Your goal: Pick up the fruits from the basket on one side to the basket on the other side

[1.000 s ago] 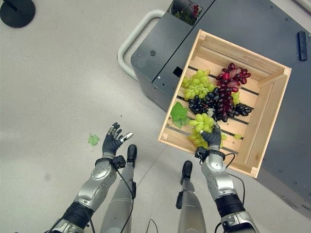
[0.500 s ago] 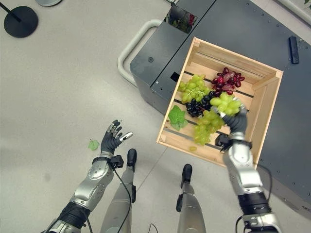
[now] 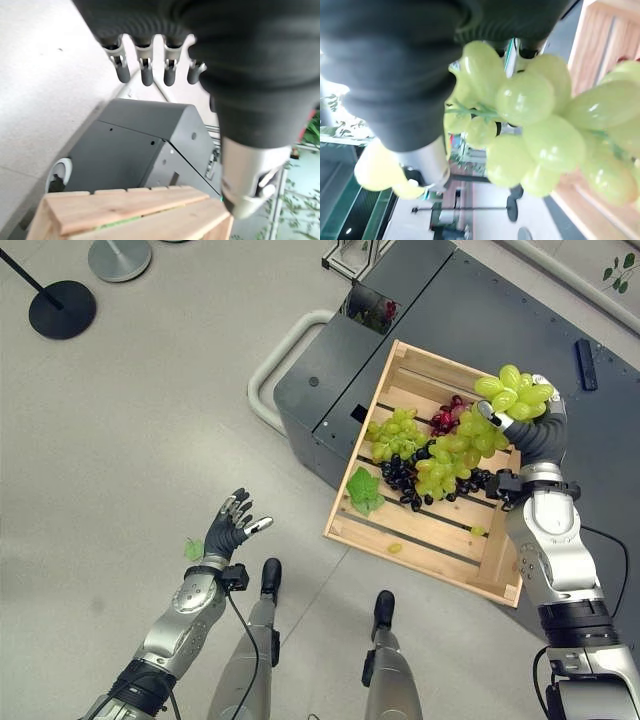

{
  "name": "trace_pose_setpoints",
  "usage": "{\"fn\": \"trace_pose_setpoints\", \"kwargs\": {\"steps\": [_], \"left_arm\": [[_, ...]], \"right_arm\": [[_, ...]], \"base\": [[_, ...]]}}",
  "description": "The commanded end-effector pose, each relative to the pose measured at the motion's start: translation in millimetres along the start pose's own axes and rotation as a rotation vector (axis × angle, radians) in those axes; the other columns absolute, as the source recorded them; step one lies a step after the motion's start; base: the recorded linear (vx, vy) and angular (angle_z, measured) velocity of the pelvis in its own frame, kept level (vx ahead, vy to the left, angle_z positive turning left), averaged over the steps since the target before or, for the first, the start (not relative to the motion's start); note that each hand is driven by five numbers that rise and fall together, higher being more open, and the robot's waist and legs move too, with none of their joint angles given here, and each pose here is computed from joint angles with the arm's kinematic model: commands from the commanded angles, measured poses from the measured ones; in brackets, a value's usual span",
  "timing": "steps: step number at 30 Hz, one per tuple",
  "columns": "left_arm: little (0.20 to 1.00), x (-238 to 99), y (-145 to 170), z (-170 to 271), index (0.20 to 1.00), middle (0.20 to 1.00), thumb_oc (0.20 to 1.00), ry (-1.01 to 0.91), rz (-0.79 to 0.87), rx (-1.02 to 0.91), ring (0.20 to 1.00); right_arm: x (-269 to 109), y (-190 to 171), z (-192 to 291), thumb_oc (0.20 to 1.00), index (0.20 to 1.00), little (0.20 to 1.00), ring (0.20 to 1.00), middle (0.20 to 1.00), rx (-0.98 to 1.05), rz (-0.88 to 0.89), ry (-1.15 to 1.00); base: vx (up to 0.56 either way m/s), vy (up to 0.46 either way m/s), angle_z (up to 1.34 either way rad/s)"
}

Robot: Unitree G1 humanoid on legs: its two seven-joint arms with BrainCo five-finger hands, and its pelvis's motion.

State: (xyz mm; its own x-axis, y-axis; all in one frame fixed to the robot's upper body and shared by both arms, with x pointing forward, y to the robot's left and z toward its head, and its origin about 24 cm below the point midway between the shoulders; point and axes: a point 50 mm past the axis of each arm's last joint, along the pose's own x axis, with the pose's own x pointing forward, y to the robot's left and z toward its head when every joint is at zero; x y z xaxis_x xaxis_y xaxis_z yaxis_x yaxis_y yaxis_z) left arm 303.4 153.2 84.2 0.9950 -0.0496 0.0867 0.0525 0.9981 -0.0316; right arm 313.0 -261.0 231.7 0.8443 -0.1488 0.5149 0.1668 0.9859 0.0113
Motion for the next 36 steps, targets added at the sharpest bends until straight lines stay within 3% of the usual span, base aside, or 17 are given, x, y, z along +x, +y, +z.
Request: {"fn": "trace_pose_setpoints", "kwargs": {"steps": [1, 12, 20, 36], "left_arm": [[1.000, 12.6, -19.6, 40.0, 1.000, 1.000, 1.000, -0.175, -0.104, 0.029, 1.000], [1.000, 38.7, -69.4, 83.0, 1.000, 1.000, 1.000, -0.320, -0.237, 0.111, 1.000], [1.000, 42.5, -104.1, 72.1, 1.000, 1.000, 1.000, -0.269, -0.306, 0.124, 1.000], [1.000, 41.7, -105.7, 32.7, 1.000, 1.000, 1.000, -0.087, -0.294, 0.082, 1.000]], "right_arm": [[15.8, 27.4, 45.6, 0.200, 0.200, 0.200, 0.200, 0.200, 0.022, 0.146, -0.179], [22.6, 87.5, 25.5, 0.200, 0.200, 0.200, 0.200, 0.200, -0.048, 0.312, -0.097], [6.1, 134.8, -12.5, 0.200, 0.200, 0.200, 0.200, 0.200, 0.023, 0.364, 0.037], [-17.0, 187.3, -23.9, 0.200, 0.200, 0.200, 0.200, 0.200, 0.082, 0.524, 0.104]], "base": [[0.00, 0.000, 0.00], [0.00, 0.000, 0.00], [0.06, 0.012, -0.01], [0.05, 0.005, 0.00]]}}
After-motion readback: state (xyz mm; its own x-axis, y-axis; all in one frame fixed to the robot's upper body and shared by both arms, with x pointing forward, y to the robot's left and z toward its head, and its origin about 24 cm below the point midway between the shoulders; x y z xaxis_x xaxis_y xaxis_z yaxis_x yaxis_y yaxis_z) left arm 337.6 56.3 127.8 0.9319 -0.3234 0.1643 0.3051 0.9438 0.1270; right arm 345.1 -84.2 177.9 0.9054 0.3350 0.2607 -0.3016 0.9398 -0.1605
